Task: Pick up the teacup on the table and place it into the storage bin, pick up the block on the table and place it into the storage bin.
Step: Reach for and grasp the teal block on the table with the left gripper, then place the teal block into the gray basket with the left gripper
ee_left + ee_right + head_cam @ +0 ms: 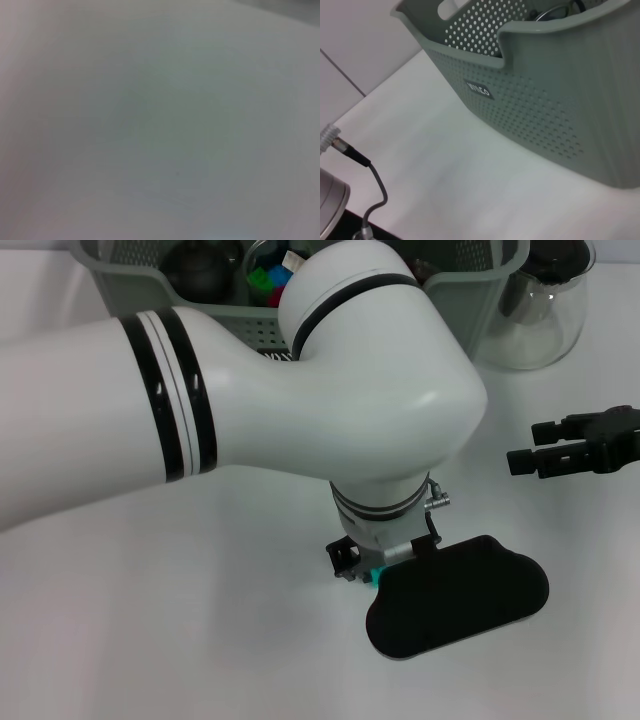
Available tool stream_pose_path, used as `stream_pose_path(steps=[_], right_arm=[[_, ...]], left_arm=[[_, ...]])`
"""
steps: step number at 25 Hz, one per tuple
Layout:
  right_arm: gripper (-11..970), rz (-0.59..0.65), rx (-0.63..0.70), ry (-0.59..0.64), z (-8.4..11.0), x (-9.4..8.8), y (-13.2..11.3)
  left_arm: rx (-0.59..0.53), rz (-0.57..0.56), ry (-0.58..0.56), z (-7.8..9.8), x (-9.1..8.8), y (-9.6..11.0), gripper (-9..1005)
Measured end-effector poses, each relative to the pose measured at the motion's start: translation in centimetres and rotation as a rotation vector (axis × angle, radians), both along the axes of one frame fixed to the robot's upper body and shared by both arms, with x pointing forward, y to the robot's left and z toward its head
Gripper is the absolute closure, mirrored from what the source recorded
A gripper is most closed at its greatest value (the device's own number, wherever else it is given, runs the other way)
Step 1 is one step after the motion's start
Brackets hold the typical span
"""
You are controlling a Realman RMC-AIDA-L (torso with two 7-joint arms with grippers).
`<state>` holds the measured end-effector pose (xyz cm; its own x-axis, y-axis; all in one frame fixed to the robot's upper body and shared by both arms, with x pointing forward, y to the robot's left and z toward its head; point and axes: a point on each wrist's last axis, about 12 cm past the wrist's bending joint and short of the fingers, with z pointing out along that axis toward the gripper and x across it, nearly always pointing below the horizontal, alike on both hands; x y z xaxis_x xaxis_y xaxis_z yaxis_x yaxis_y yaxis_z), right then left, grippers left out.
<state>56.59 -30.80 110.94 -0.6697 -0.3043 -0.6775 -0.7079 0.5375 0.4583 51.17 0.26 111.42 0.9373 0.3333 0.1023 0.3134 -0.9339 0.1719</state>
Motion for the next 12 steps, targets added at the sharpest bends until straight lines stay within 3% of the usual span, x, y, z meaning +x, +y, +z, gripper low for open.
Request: stream_pose_path(steps=[7, 12], right_arm=[[44, -0.003, 0.000, -0.004, 0.1, 0.0, -0.1], [44, -0.004, -0.003, -0.009, 0.2, 0.1, -0.1]], left_arm=[[-0.003, 0.025, 0.001, 0.3, -0.1, -0.1, 564], [-0.021, 0.073, 0.029, 1.4, 0.0, 0.0, 594]])
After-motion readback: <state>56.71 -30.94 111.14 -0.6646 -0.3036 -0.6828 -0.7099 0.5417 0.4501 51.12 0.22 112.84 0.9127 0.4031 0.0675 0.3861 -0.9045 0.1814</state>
